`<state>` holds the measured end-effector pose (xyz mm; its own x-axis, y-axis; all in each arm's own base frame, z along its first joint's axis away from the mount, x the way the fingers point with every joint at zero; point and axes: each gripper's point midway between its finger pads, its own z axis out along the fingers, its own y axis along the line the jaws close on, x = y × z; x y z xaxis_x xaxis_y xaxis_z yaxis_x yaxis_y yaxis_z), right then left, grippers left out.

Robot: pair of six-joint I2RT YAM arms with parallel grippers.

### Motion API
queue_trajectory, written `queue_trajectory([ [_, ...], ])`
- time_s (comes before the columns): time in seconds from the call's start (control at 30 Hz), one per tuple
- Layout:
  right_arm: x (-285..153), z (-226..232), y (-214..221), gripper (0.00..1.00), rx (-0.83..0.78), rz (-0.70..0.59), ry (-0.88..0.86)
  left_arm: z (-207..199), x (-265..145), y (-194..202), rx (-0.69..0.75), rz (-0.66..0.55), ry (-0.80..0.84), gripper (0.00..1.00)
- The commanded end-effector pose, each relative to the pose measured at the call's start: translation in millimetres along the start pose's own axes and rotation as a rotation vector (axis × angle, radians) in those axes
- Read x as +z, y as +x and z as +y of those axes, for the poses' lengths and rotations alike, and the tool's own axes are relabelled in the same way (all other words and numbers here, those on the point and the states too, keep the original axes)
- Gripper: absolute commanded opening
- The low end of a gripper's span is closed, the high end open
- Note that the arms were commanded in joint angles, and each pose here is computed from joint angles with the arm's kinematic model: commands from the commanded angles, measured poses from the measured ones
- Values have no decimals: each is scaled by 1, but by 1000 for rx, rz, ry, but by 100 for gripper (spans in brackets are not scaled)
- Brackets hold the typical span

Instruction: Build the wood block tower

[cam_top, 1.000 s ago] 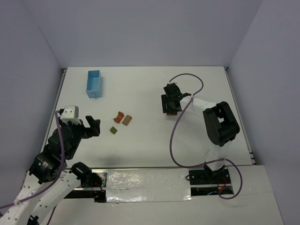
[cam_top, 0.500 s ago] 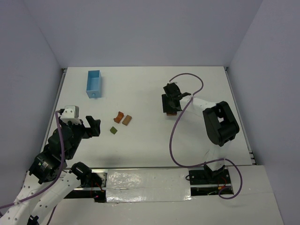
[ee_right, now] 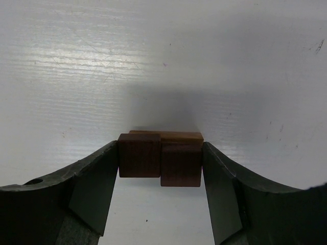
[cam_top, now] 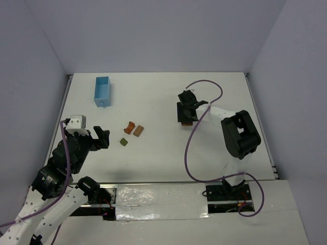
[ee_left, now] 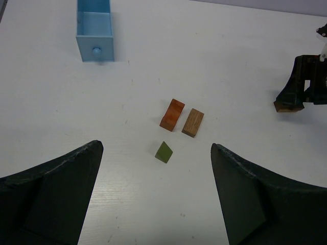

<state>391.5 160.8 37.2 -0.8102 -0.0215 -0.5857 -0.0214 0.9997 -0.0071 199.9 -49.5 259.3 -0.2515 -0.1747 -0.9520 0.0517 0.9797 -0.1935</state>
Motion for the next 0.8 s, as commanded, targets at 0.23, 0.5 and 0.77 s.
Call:
queue_trajectory([
  [0.23, -6, -9, -5, 69, 2, -11, 32, -3, 3, -8, 8, -32, 8, 99],
  [0.5, -3, -8, -2, 75, -3, -1, 25, -3, 3, -8, 10, -30, 9, 99],
  [0.77, -5, -5, -5, 80, 0, -9, 10, -2, 3, -8, 11, -31, 4, 100],
])
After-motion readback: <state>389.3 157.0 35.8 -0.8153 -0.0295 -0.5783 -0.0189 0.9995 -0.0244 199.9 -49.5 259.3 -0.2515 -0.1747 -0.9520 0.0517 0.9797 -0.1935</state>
